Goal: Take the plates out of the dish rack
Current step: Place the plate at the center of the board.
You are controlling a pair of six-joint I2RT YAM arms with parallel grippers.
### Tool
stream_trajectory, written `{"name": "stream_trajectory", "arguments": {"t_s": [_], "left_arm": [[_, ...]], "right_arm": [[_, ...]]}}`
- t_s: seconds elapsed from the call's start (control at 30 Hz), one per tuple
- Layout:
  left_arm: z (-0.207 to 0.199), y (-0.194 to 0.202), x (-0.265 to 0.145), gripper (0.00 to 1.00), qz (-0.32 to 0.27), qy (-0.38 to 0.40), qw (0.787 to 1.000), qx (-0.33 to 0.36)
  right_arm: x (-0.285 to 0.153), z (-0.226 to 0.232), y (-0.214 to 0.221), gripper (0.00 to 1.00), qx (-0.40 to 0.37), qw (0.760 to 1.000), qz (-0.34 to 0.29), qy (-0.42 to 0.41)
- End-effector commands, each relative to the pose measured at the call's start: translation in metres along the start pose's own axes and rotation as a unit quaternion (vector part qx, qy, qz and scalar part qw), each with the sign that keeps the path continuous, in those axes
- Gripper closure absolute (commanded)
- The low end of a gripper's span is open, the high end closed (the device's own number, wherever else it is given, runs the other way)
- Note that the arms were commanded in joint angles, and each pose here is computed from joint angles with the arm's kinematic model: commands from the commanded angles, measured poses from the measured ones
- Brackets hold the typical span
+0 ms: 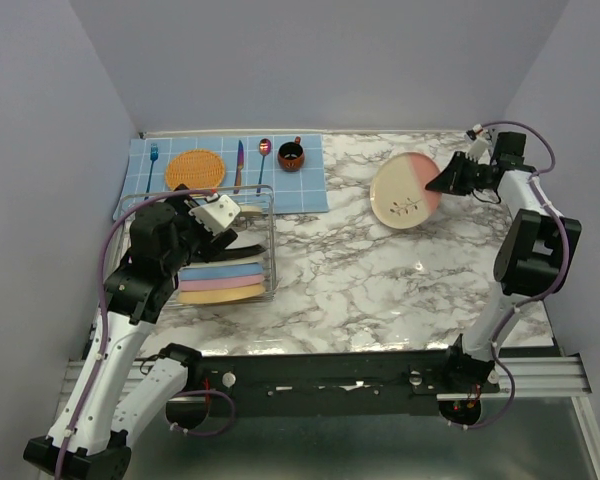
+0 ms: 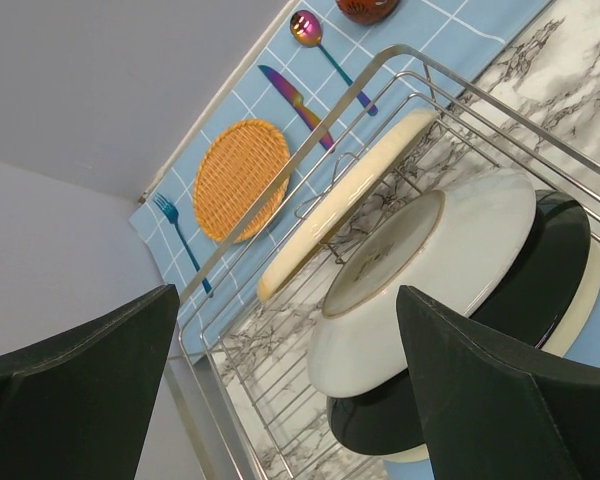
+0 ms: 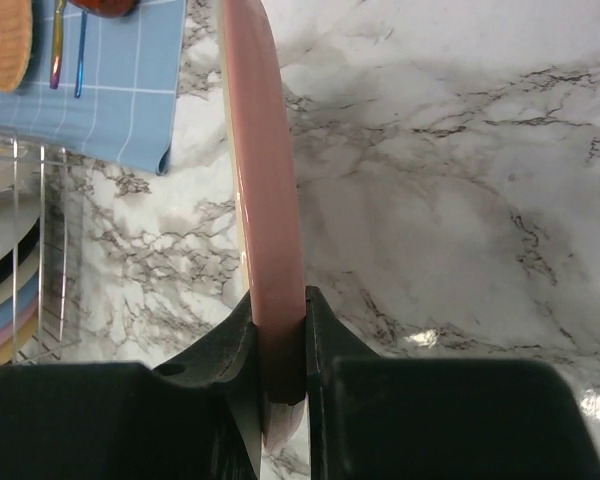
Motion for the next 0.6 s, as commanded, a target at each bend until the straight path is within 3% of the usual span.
{"name": "stream_trajectory", "arguments": {"t_s": [0.0,0.57], "left_arm": [[0.000,-0.002,0.003,0.01,-0.006,-0.001,1.000,-0.005],[-0.003,0.010,0.009,0.01,0.016,0.004,1.000,0.015]], "right_arm": [[0.005,-0.014,-0.033,0.99,-0.022,0.998,-0.043,-0.027],[0.022,-0.058,-0.053,0.97,-0.034,0.998,-0.037,0.026]]}}
Point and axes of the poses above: each gripper's point midway between its finger pads, its own x axis out along the fingers, its own z axis along the line the jaws close on, y = z × x, the point moved 4 cm from there along -x, back along the fingers, and after that the axes turned 11 degrees about -x, right-handed, at the moved point
